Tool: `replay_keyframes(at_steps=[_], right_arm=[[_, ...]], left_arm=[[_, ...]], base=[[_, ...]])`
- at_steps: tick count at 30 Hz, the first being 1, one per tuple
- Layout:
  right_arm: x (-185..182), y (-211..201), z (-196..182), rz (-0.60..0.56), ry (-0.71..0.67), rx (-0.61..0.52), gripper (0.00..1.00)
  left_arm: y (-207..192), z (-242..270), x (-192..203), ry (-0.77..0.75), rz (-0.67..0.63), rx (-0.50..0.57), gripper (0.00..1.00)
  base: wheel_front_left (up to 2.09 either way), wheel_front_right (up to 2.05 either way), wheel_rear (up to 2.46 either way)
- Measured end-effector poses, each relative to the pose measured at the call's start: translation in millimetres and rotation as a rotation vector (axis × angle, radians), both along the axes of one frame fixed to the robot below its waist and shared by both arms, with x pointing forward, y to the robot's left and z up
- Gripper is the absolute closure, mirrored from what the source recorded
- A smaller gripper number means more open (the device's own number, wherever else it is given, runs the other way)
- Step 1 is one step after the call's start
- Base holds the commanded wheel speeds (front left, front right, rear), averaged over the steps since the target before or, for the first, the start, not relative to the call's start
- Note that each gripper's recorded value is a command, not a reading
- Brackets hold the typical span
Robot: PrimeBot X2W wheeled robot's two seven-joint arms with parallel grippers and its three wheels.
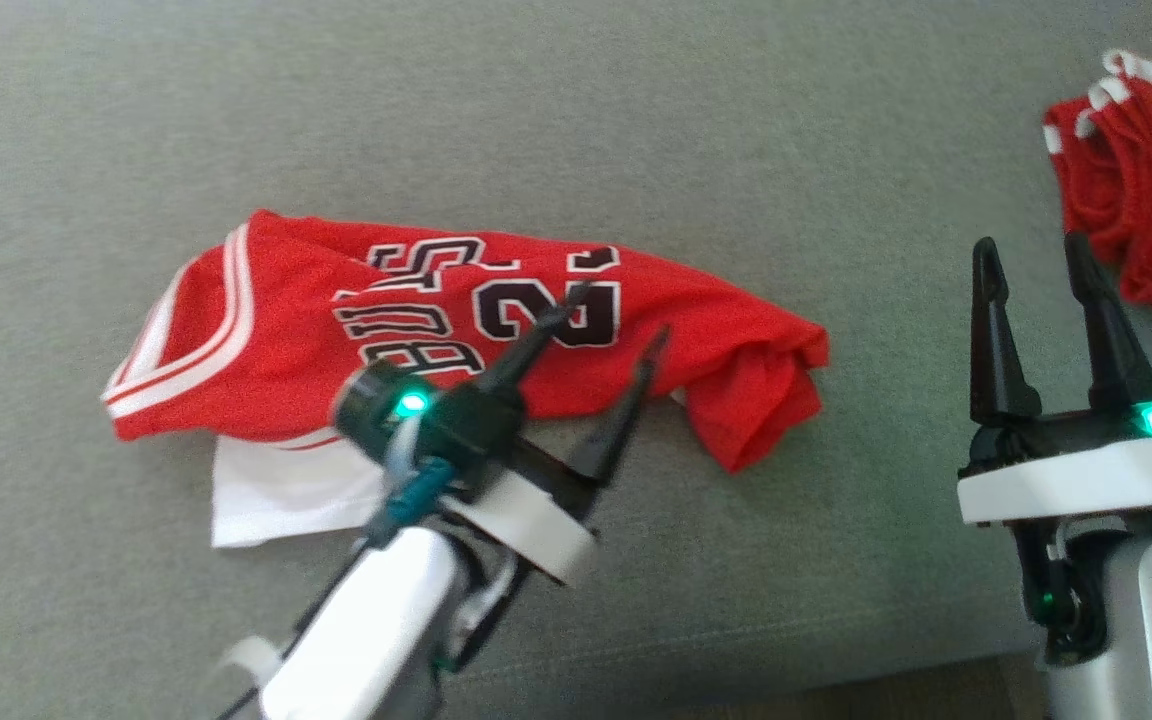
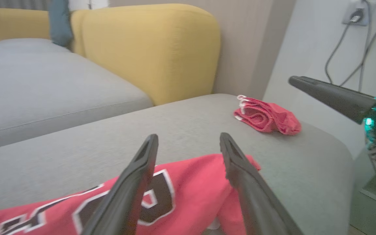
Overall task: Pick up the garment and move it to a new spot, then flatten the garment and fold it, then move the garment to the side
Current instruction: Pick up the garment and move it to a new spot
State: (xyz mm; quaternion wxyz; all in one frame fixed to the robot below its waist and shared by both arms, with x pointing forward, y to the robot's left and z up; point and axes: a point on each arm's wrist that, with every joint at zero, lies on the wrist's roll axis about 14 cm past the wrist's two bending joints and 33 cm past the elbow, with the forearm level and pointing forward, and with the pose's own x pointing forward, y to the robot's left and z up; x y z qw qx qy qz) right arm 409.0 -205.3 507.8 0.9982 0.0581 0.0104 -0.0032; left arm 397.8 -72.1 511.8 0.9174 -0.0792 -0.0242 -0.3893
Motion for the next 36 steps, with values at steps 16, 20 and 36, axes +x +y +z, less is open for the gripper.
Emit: replay_keyframes(at_steps=[16, 20, 36], right_arm=[[0, 26, 18, 0.08, -0.019, -0.025, 0.0], [-9, 25, 19, 0.077, -0.012, -0.028, 0.0], [-42, 20, 17, 0.06, 0.018, -0.037, 0.0]], left_arm=[[185, 16, 34, -0.063, 0.595, 0.056, 0.0], [206, 14, 25, -0.048, 0.647, 0.064, 0.0], [211, 12, -10, -0.032, 0.669, 0.085, 0.0]], base=[[0.0, 0.0, 0.0], [0.0, 0.0, 0.0], [0.0, 0.0, 0.0]])
